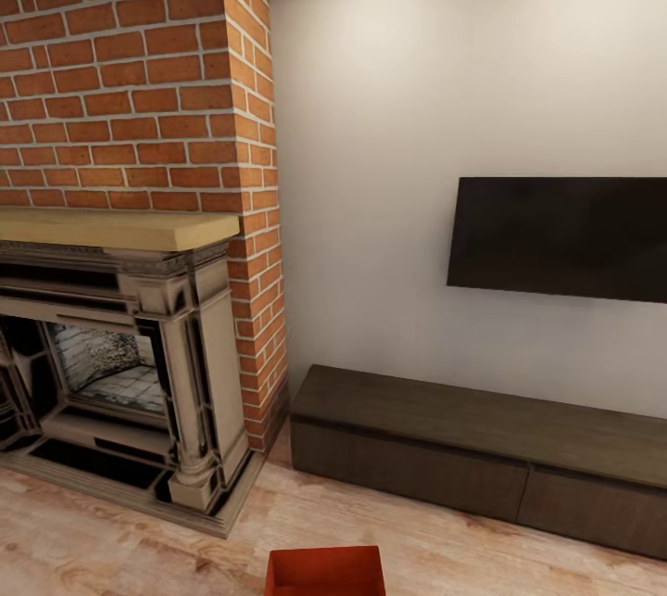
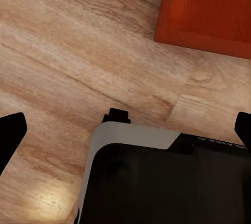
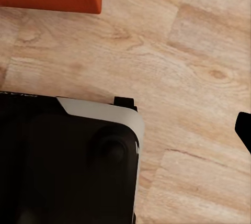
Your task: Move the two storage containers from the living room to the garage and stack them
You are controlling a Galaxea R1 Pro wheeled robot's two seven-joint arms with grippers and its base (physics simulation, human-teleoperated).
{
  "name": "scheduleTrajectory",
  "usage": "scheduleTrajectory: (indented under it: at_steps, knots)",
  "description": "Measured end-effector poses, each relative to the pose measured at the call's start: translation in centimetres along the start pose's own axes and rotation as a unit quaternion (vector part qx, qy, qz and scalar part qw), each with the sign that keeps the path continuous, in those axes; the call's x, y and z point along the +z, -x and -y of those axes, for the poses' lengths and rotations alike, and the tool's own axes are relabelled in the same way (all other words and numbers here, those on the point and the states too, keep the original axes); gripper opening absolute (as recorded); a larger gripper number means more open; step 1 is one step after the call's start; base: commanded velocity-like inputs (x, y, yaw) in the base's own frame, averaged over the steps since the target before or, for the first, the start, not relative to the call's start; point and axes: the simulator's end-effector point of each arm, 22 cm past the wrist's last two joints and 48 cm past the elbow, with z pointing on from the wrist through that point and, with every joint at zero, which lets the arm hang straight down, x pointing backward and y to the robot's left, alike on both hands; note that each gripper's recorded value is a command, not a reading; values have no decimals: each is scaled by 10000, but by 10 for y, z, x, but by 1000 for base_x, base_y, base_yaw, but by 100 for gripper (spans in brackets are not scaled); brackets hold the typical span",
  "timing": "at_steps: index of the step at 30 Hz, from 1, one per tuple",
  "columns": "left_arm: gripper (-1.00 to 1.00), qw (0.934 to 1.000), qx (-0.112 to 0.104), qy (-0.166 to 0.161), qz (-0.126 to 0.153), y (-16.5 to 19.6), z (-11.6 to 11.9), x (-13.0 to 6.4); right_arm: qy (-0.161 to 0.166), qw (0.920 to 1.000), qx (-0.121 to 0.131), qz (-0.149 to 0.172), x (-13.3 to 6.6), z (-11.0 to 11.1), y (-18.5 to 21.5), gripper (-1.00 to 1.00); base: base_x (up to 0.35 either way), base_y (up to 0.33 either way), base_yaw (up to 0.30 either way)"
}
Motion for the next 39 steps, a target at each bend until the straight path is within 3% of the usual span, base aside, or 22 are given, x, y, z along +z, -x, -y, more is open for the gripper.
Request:
scheduleTrajectory:
  at_steps: [15,39]
  knots:
    - [100,9999,14,24,-97,-8,-2,2,30,9999,-51,-99,0,-2,-8,100,0,0,112]
    - [100,9996,127,80,-245,-19,-9,4,46,9995,122,-273,1,-2,-22,100,0,0,102]
